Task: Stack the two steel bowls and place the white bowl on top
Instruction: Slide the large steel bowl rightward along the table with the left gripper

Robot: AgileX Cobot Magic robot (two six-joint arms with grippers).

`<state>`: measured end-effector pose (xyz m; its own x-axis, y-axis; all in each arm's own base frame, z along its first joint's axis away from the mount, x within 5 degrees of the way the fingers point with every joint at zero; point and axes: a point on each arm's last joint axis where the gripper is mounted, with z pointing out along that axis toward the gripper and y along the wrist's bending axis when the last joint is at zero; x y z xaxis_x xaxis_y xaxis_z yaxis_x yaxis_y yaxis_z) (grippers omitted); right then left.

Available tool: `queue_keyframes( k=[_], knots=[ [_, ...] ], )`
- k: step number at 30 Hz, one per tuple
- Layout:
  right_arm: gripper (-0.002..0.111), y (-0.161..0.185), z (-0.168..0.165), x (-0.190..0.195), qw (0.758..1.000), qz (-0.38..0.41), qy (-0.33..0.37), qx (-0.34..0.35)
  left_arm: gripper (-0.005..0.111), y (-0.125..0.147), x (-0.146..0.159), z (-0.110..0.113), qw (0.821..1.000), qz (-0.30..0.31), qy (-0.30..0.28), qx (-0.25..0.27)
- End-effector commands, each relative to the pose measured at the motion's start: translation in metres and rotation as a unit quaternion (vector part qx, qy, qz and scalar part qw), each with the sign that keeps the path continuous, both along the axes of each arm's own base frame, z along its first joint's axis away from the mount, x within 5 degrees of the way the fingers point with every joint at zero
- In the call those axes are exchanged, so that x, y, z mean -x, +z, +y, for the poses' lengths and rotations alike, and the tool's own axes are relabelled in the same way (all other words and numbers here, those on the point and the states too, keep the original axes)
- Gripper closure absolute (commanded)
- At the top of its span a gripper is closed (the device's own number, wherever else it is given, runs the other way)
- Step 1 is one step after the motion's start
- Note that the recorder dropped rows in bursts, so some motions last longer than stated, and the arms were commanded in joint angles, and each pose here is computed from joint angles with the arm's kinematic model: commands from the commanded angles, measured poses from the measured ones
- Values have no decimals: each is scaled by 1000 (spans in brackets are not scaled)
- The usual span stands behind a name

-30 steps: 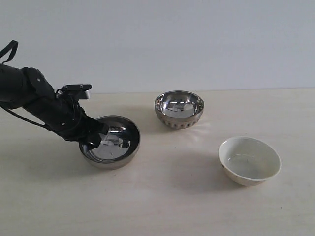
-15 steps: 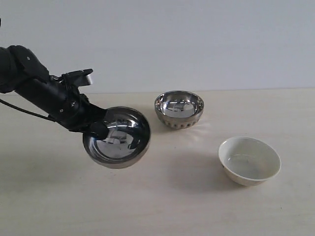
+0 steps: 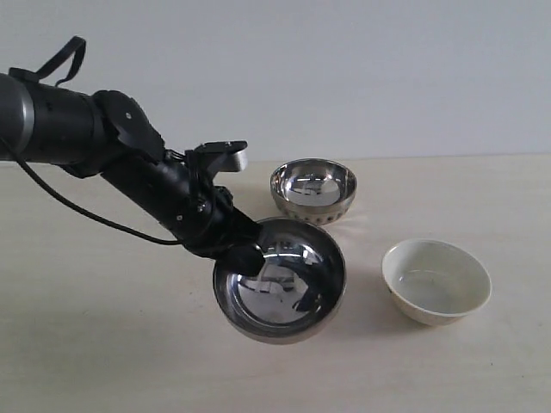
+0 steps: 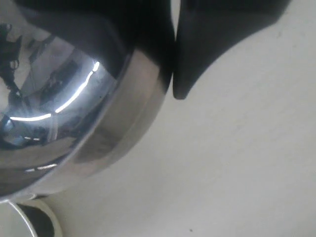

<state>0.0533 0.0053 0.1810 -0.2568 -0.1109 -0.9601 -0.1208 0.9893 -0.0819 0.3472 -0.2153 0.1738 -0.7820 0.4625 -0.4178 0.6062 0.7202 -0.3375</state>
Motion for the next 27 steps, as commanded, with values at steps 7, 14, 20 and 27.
queue_keyframes(
  k=[7, 14, 20, 27],
  knots=[
    [108, 1, -1, 0, 1000, -9, -4, 6, 103, -23, 0, -7, 1000, 20, 2, -5],
    [108, 1, -1, 0, 1000, -9, -4, 6, 103, -27, -2, -7, 1000, 14, 7, -8],
    [108, 1, -1, 0, 1000, -9, -4, 6, 103, -31, -3, -7, 1000, 17, 4, -13],
    [108, 1, -1, 0, 1000, -9, -4, 6, 103, -40, -3, -7, 1000, 23, -1, -19]
  ],
)
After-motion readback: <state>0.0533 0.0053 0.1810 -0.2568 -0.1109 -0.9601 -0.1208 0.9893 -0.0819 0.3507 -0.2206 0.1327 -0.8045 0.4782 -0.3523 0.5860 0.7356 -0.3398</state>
